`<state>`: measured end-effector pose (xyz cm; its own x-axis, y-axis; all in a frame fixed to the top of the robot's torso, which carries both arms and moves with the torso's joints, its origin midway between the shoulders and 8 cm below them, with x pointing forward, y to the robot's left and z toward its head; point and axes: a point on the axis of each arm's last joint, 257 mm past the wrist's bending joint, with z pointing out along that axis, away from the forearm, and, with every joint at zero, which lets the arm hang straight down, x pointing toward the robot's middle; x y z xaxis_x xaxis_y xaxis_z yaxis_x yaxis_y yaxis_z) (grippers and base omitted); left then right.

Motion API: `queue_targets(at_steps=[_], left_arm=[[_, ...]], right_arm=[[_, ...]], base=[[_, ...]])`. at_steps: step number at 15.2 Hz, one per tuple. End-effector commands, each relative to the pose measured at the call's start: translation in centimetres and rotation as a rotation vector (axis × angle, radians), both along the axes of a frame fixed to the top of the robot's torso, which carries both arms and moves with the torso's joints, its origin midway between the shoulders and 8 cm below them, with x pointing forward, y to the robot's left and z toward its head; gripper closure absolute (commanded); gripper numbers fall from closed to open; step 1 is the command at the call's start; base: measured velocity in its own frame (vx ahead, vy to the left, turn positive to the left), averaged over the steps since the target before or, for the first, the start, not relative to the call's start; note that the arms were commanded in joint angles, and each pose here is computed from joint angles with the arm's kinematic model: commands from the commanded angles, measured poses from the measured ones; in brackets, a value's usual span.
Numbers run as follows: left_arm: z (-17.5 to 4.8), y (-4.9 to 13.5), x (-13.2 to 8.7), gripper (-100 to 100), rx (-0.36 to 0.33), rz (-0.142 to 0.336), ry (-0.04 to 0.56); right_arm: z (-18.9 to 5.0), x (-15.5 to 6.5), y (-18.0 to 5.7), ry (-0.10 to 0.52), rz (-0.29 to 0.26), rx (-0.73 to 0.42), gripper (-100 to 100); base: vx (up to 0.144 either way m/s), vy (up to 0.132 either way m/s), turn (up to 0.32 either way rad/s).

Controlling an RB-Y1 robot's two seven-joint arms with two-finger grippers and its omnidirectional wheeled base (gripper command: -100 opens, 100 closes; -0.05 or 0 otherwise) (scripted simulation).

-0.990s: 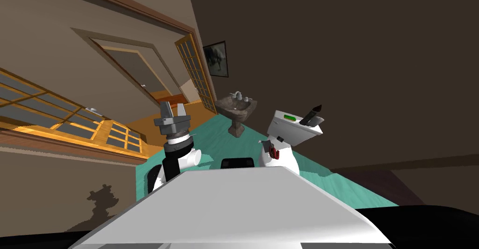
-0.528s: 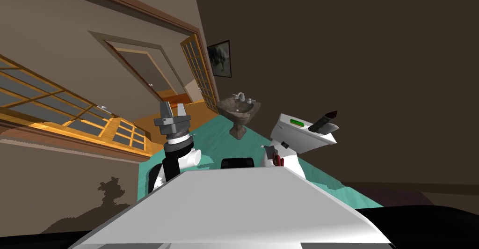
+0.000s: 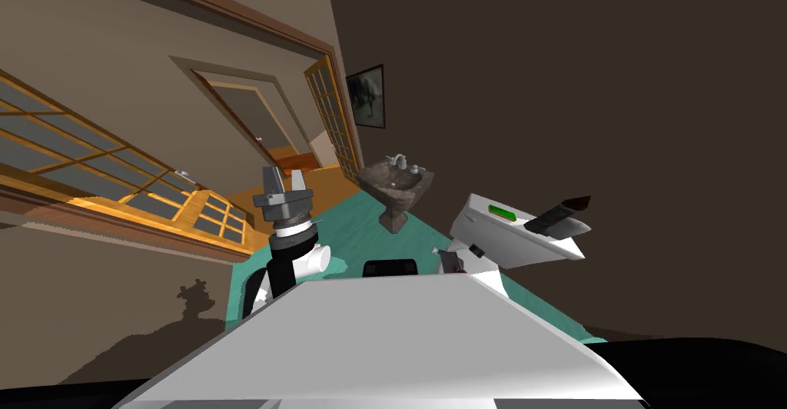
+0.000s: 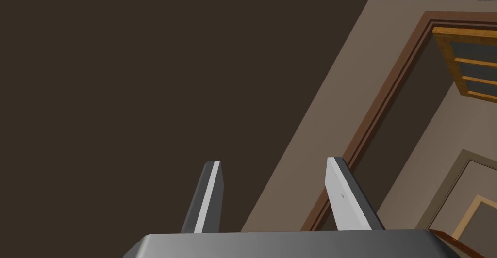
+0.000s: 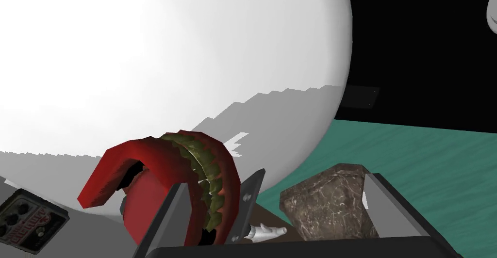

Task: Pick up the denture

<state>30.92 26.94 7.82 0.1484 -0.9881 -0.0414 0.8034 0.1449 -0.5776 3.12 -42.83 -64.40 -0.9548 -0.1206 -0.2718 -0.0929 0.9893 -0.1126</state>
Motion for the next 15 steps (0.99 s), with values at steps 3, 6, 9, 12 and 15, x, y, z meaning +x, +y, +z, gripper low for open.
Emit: queue_targets(at_steps=[3, 6, 9, 12, 15], left_arm=[[0.0, 0.0, 0.0, 0, 0.0, 0.0, 0.0], [0.0, 0.0, 0.0, 0, 0.0, 0.0, 0.0], [0.0, 0.0, 0.0, 0, 0.0, 0.0, 0.0], [0.0, 0.0, 0.0, 0, 0.0, 0.0, 0.0], [0.0, 0.0, 0.0, 0, 0.0, 0.0, 0.0]], right_arm=[[0.4, -2.8, -3.3, 0.064, 0.035, -0.06, -100], [0.5, -3.5, -4.0, 0.079, 0.042, -0.073, -100], [-0.4, -2.9, -3.2, 0.082, 0.033, -0.078, -100], [-0.7, -2.6, -2.8, 0.081, 0.03, -0.078, -100], [-1.4, -1.7, -1.5, 0.08, 0.02, -0.077, -100]], base=[[0.153, -0.036, 0.114], [0.09, -0.022, 0.051], [0.038, -0.022, 0.065], [-0.047, -0.062, 0.041], [-0.057, -0.06, 0.047]])
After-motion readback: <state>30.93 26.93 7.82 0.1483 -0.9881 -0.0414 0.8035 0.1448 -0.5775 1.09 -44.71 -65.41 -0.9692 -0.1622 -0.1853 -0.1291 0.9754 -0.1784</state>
